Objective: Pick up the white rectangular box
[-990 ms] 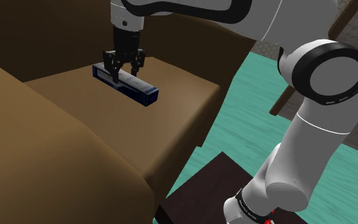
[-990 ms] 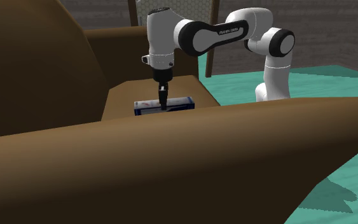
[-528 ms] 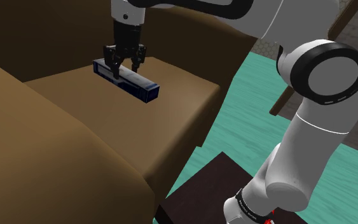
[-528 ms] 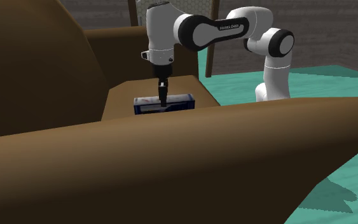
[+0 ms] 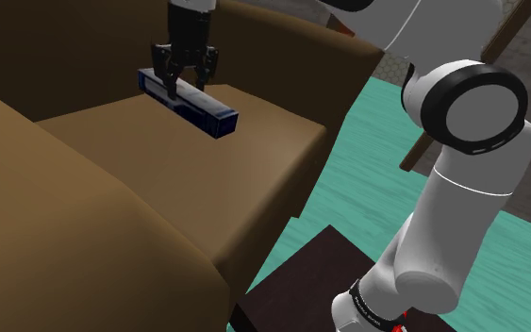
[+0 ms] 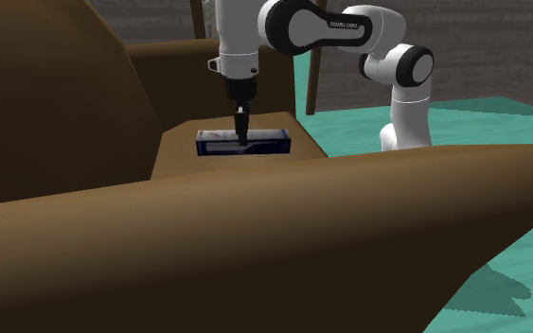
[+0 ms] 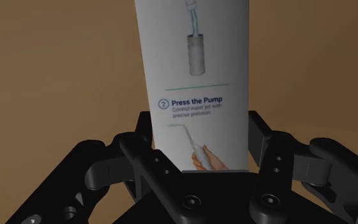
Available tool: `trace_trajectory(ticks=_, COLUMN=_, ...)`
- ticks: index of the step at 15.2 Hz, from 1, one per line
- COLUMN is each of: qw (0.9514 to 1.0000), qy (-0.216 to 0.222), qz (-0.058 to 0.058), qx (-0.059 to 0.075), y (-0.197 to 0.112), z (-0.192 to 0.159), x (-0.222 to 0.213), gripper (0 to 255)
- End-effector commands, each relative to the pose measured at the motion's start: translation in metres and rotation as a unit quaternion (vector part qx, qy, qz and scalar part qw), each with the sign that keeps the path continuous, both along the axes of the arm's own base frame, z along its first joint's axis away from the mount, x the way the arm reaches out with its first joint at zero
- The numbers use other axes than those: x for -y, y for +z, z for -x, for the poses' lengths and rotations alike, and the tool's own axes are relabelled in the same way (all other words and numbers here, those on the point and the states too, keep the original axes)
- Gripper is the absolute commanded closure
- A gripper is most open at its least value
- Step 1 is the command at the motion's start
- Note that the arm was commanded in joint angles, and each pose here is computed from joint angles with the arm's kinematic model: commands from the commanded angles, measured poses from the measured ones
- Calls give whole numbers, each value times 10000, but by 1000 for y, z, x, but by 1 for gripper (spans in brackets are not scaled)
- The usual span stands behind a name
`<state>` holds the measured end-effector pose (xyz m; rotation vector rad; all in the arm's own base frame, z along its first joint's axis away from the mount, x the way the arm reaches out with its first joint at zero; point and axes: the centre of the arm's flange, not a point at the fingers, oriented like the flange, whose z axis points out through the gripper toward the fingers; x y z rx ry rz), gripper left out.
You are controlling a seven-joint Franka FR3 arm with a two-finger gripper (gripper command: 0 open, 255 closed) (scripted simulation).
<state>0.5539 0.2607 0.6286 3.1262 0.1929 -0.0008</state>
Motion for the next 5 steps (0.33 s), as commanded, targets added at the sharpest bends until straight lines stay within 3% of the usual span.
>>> trace_trajectory(ticks=1, qw=10000, qy=-1, qz=0, qx=2, y=12, z=0, x=1, gripper=255)
trace_trajectory(ticks=5, qw=10000, qy=-1, qz=0, qx=2, y=23, z=0, x=1, gripper=255)
